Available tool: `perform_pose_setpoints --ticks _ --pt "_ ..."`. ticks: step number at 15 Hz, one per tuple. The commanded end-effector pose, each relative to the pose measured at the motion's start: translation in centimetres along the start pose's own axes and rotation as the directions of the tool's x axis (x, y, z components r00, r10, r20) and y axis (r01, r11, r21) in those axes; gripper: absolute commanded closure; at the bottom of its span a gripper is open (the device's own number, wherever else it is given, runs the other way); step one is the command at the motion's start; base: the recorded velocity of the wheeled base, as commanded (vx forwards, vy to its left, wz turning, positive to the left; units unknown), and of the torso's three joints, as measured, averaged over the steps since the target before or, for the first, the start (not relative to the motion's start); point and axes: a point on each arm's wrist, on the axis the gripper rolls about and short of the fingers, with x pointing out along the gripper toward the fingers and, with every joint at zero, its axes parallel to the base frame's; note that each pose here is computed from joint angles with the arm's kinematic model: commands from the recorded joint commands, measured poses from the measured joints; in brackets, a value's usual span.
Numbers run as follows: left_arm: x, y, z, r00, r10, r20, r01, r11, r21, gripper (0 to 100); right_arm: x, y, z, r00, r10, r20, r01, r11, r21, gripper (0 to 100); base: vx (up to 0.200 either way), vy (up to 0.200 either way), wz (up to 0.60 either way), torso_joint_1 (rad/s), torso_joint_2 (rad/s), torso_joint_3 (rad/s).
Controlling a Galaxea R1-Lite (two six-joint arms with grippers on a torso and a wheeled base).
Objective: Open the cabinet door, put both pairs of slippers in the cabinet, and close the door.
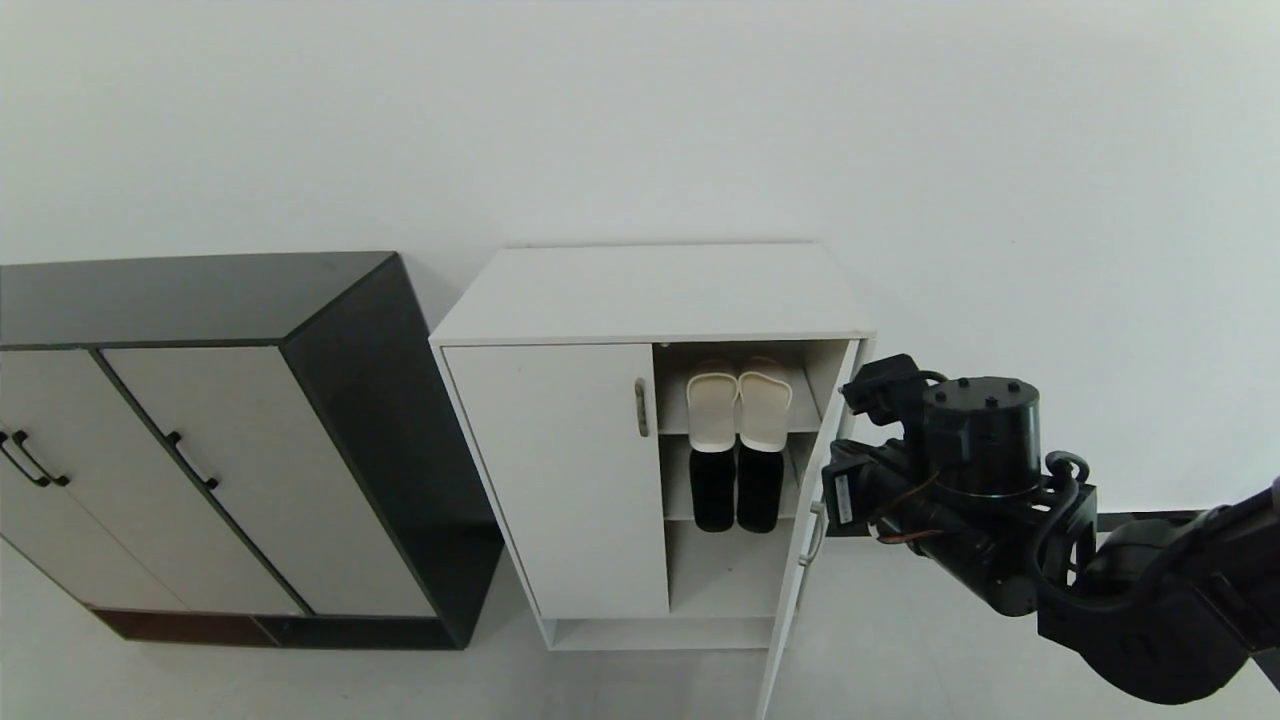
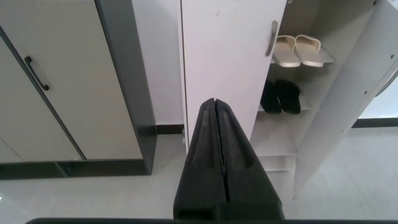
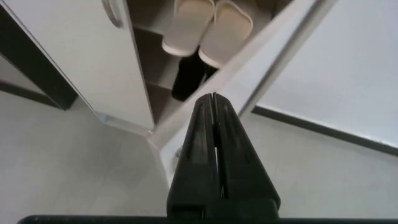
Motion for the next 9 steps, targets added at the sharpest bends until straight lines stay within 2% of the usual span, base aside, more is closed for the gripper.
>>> perform_pose_setpoints --ticks 1,4,7,9 --pt "0.0 0.0 0.0 1.000 0.001 -0.001 -0.001 1.000 0.000 100 0.1 -0.3 -0.1 1.000 -0.010 -0.022 0.009 1.000 -0.007 100 0.000 0.000 0.00 0.000 0.00 0.000" --pt "0.0 0.0 0.0 1.000 0.001 -0.001 -0.001 1.000 0.000 100 0.2 -0.4 -0.8 0.997 -0.013 -0.073 0.011 1.000 -0.029 100 0.000 0.000 0.00 0.000 0.00 0.000" --pt "0.0 0.0 0.0 1.000 0.001 -0.001 -0.001 1.000 0.000 100 1.5 0.5 -2.2 0.994 -0.004 -0.112 0.000 0.999 -0.040 100 0.000 0.000 0.00 0.000 0.00 0.000" --pt "0.0 0.0 0.0 1.000 0.001 -0.001 -0.001 1.000 0.000 100 2.5 1.6 -2.6 0.997 0.014 -0.081 -0.014 1.000 0.008 100 0.000 0.000 0.00 0.000 0.00 0.000"
